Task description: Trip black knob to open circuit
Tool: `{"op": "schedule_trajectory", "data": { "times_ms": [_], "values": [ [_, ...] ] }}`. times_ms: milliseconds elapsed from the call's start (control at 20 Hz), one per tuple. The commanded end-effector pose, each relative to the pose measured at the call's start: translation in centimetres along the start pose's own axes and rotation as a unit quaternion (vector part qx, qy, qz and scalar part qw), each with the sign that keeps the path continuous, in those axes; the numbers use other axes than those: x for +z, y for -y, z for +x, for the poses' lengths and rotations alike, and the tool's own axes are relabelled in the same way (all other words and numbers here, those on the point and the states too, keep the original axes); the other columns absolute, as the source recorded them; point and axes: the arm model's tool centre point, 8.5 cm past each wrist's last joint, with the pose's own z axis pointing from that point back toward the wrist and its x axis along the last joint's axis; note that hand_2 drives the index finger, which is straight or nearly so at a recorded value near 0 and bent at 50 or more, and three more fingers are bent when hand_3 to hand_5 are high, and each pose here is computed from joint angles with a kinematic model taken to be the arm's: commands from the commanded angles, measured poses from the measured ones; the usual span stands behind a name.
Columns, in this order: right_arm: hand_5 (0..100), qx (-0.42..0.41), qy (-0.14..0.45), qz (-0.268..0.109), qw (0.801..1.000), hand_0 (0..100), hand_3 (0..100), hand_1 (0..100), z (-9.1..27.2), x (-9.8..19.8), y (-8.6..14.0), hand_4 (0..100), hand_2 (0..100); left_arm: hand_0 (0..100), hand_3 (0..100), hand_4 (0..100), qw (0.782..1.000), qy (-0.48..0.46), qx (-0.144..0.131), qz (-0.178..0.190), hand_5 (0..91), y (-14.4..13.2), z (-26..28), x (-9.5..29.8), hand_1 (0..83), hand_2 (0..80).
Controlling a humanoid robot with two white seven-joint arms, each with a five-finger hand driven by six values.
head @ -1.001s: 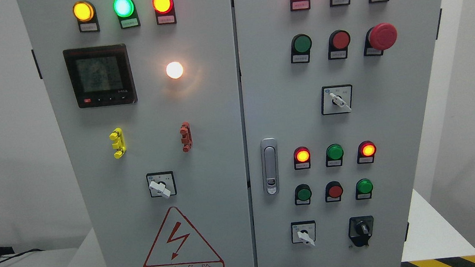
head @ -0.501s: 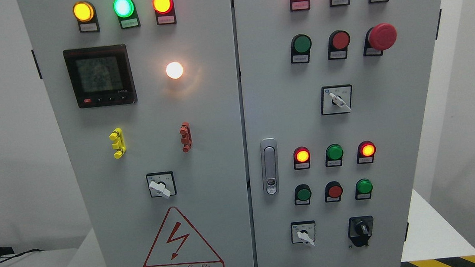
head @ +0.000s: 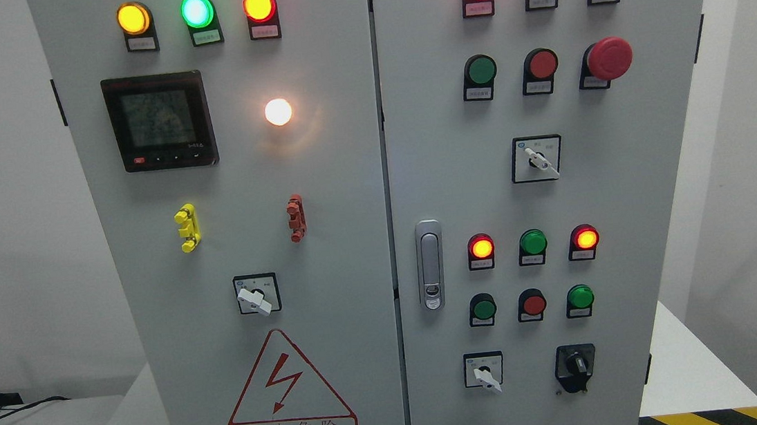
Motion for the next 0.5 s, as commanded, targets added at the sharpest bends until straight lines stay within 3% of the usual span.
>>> {"op": "schedule_trajectory", "data": {
  "times_ms": [0, 451],
  "values": [
    [65, -0.023, 0.165, -0.017, 0.986, 24, 58, 65, 6.7, 1.0, 1.6, 58, 19, 12, 0, 0, 1.0, 0.0, -0.015, -0.003, 0.0, 0.0, 0.0, 0.0, 38.9, 0.0],
    [78, -0.061, 0.357, -0.067, 0.93, 24, 69, 65, 17.7, 2.9, 5.8, 69, 28, 12, 0, 0, 1.0, 0.0, -0.015, -0.003, 0.0, 0.0, 0.0, 0.0, 38.9, 0.0]
  ]
}}
